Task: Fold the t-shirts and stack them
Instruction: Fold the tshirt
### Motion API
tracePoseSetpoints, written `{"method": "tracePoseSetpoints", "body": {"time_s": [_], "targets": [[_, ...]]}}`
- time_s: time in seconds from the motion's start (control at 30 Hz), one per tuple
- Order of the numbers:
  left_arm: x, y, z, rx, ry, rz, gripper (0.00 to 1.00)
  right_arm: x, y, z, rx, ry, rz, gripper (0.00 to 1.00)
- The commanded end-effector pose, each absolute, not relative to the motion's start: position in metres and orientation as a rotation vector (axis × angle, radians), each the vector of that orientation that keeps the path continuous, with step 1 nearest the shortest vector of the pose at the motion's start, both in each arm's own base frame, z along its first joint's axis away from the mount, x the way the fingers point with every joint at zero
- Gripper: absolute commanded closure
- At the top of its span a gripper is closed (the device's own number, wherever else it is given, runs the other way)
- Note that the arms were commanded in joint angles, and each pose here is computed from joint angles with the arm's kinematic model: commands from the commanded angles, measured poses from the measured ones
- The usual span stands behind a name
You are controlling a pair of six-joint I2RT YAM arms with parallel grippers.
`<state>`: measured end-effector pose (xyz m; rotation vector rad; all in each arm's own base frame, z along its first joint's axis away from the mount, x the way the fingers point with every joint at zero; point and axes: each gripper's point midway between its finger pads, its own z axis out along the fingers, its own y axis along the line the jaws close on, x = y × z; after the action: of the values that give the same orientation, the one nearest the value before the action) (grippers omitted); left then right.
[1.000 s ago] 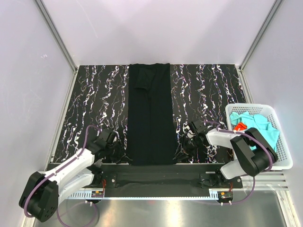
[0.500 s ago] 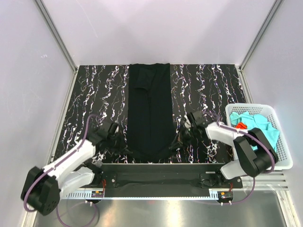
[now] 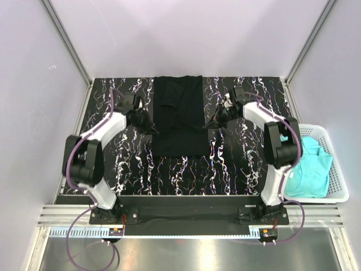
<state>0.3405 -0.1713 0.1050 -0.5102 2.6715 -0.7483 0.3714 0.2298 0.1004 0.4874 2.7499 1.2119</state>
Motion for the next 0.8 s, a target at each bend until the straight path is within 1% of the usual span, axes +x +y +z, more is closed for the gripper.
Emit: {"method": "tracePoseSetpoints", "body": {"time_s": [0.0, 0.07, 0.1, 0.13, 0.27, 0.57, 0.73, 0.77], "targets": [[0.377, -0.176, 0.109, -0.42, 2.646, -0.805, 1.0, 0.397, 0.227, 0.106, 0.438, 2.757, 1.257, 1.0], [0.388, -0.173, 0.105, -0.439, 2.648, -0.813, 1.0, 0.411, 0.228, 0.109, 0.425, 2.744, 1.269, 1.0], [0.397, -0.174, 0.108, -0.433, 2.635, -0.826, 1.0, 0.416, 0.226, 0.099, 0.449, 2.76, 1.272, 1.0], [0.402, -0.172, 0.098, -0.457, 2.655, -0.829, 1.0, 0.419, 0.226, 0.098, 0.451, 2.761, 1.279, 1.0], [0.418, -0.169, 0.09, -0.478, 2.661, -0.857, 1.0, 0.436, 0.23, 0.1, 0.432, 2.741, 1.325, 1.0], [0.447, -0.152, 0.089, -0.542, 2.62, -0.867, 1.0, 0.452, 0.235, 0.083, 0.437, 2.759, 1.37, 1.0], [0.453, -0.158, 0.082, -0.531, 2.636, -0.919, 0.91, 0.457, 0.235, 0.075, 0.448, 2.766, 1.378, 1.0], [0.456, -0.159, 0.079, -0.527, 2.639, -0.921, 0.91, 0.458, 0.233, 0.071, 0.458, 2.77, 1.38, 0.98]]}}
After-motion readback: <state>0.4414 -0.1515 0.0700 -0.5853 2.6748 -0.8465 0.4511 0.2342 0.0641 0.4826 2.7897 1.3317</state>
